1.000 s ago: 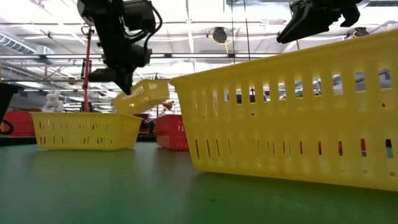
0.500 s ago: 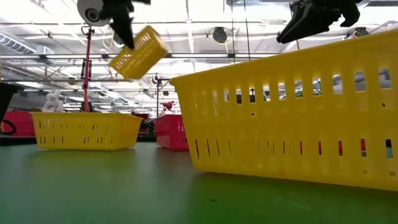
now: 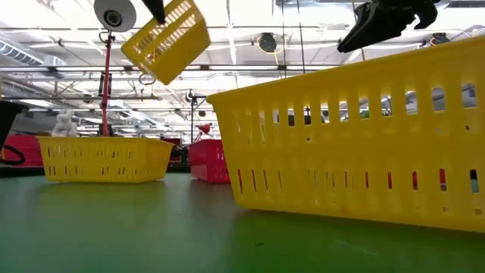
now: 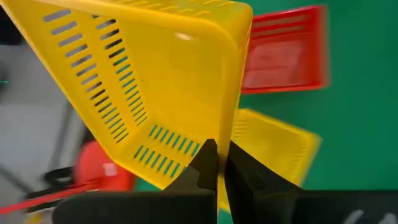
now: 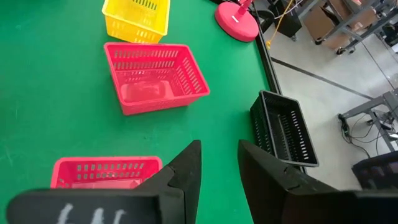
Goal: Stack baskets by color
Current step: Stack the top yellow bin on the middle yellow bin, then stack the bottom red bin on the middle red bin
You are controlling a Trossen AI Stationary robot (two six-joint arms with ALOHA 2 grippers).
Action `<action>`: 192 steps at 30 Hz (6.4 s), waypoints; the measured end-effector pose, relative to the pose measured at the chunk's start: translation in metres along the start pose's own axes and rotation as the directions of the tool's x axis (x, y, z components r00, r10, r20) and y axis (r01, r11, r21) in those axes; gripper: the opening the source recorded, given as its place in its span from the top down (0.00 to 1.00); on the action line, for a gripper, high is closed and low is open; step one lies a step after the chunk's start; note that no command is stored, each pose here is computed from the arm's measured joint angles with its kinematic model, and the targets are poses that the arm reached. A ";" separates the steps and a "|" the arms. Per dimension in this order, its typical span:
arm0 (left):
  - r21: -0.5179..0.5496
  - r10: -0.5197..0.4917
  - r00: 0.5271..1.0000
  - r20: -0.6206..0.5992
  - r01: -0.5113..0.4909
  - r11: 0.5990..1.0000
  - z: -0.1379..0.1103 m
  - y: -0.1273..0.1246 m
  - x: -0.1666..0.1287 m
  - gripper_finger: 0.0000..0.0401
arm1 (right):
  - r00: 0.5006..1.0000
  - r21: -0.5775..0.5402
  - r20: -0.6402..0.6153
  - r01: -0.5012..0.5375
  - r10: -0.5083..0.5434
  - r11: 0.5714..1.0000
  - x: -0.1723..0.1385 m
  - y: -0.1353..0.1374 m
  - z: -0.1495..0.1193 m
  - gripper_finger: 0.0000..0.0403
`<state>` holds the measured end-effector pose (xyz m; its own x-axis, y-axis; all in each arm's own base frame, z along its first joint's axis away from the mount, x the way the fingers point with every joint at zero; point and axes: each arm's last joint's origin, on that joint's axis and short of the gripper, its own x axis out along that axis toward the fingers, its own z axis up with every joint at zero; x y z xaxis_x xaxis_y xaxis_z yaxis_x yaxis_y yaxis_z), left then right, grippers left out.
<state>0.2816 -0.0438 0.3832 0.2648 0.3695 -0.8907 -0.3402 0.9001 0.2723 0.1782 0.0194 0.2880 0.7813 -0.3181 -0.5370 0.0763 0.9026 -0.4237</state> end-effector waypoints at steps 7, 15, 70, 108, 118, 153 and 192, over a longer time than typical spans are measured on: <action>0.007 -0.091 0.995 0.033 0.091 0.996 0.017 -0.037 -0.012 0.98 | 1.000 -0.001 0.001 0.000 0.000 1.000 0.000 0.000 0.000 0.75; -0.022 -0.185 0.982 0.032 0.186 0.982 0.020 -0.051 -0.022 0.98 | 1.000 -0.003 0.001 0.000 0.000 1.000 0.000 0.000 0.000 0.75; 0.204 0.118 0.919 -0.376 -0.042 0.978 -0.055 -0.091 0.088 0.97 | 0.999 -0.072 0.052 0.018 -0.014 0.997 0.000 -0.001 0.005 0.75; 0.229 0.155 0.906 -0.395 -0.066 0.971 -0.065 -0.092 0.104 0.94 | 0.999 -0.056 0.051 0.014 -0.011 0.998 0.000 -0.001 0.005 0.75; 0.238 0.091 0.928 -0.361 -0.003 0.971 -0.061 -0.097 0.107 0.94 | 0.999 -0.053 0.051 0.013 -0.010 0.999 0.000 -0.001 0.005 0.75; 0.241 0.082 0.919 -0.385 0.015 0.970 -0.060 -0.095 0.108 0.73 | 0.999 -0.061 0.033 0.008 -0.006 0.998 0.000 -0.001 0.003 0.75; 0.255 -0.104 0.851 0.514 -0.036 0.966 -0.033 0.023 0.052 0.99 | 0.988 0.229 0.100 -0.137 0.117 0.964 0.025 0.012 0.032 0.75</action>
<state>0.2574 -0.0110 0.3308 0.7249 0.3398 -0.5992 -0.1081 0.9152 0.3882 0.2183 0.0315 0.2935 0.8429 -0.1802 -0.5070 0.1083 0.9798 -0.1681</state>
